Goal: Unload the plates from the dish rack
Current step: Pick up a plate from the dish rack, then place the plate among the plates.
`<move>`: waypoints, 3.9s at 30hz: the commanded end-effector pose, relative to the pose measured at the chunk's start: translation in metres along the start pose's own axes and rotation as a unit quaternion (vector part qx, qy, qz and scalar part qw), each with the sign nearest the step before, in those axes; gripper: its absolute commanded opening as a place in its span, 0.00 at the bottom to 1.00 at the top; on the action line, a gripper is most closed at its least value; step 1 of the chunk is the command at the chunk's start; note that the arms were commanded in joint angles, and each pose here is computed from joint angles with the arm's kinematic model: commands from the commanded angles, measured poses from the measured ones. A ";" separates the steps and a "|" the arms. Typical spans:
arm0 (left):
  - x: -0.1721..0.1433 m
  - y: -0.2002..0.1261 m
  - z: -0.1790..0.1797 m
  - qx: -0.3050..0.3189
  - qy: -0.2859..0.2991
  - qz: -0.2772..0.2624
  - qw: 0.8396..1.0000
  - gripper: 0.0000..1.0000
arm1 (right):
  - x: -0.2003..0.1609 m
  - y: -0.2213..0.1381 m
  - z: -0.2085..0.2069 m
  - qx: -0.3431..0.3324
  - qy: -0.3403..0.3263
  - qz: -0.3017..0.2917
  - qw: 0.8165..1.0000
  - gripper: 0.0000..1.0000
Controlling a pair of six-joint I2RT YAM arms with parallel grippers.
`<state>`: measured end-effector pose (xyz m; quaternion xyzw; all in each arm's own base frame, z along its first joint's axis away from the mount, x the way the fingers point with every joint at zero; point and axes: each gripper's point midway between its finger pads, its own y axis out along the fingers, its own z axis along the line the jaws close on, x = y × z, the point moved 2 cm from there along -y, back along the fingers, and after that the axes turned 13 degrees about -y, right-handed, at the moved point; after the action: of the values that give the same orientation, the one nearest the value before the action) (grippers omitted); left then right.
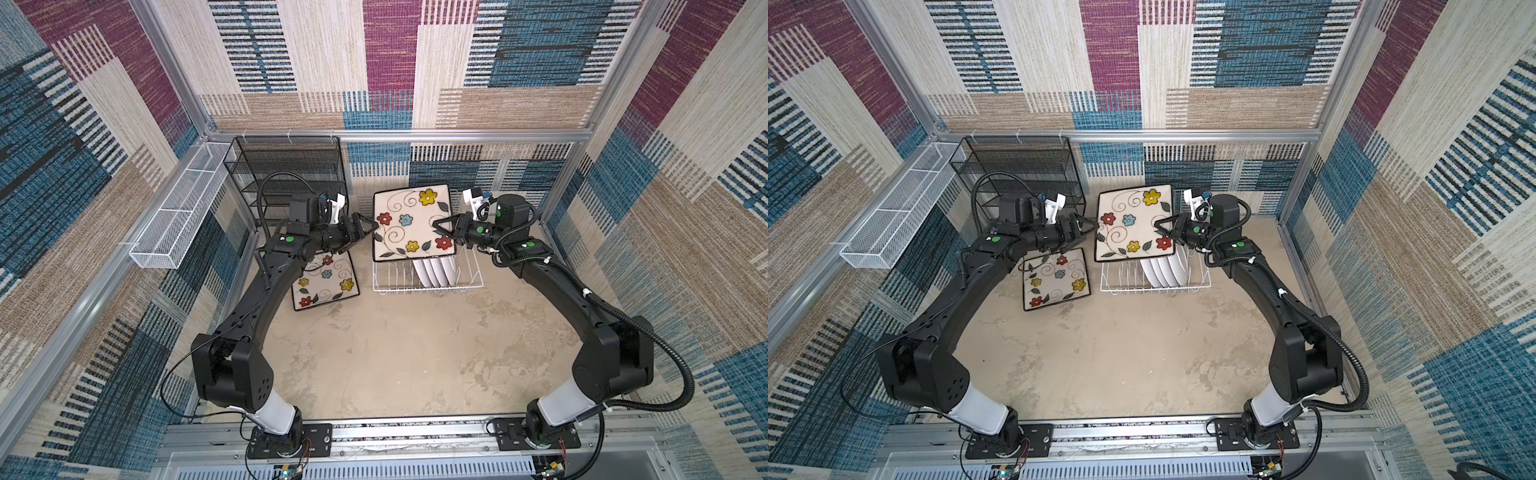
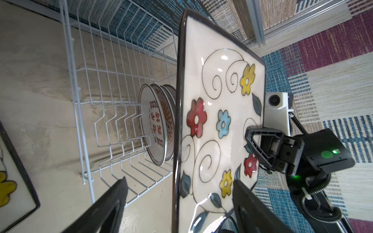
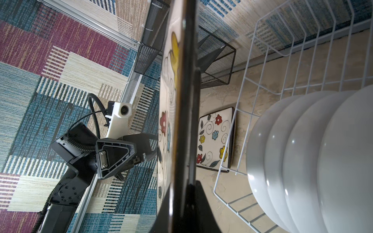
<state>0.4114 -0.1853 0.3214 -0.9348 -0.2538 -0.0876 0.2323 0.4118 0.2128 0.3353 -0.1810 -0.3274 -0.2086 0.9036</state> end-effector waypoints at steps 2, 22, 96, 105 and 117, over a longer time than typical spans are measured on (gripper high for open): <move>-0.002 0.010 -0.010 -0.054 -0.018 0.025 0.998 0.84 | 0.020 -0.001 0.029 0.066 -0.051 -0.029 0.996 0.00; -0.011 0.030 -0.020 -0.121 -0.035 0.076 0.989 0.60 | 0.011 0.006 0.022 0.083 -0.032 -0.011 0.996 0.00; 0.006 -0.093 -0.063 0.045 0.125 -0.038 0.990 0.00 | -0.002 -0.060 0.068 -0.136 -0.449 -0.123 0.874 1.00; 0.025 -0.125 -0.033 0.089 0.094 -0.078 0.988 0.00 | -0.023 -0.032 0.077 -0.125 -0.501 -0.091 0.852 1.00; 0.039 -0.145 0.035 0.180 0.046 -0.112 0.976 0.00 | -0.037 -0.019 0.075 -0.120 -0.521 -0.059 0.843 1.00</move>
<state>0.3642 -0.0435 0.3463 -0.8416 -0.3482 -0.0609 0.4083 0.3379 0.2414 0.3655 -0.3470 -0.7263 -0.1743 0.5672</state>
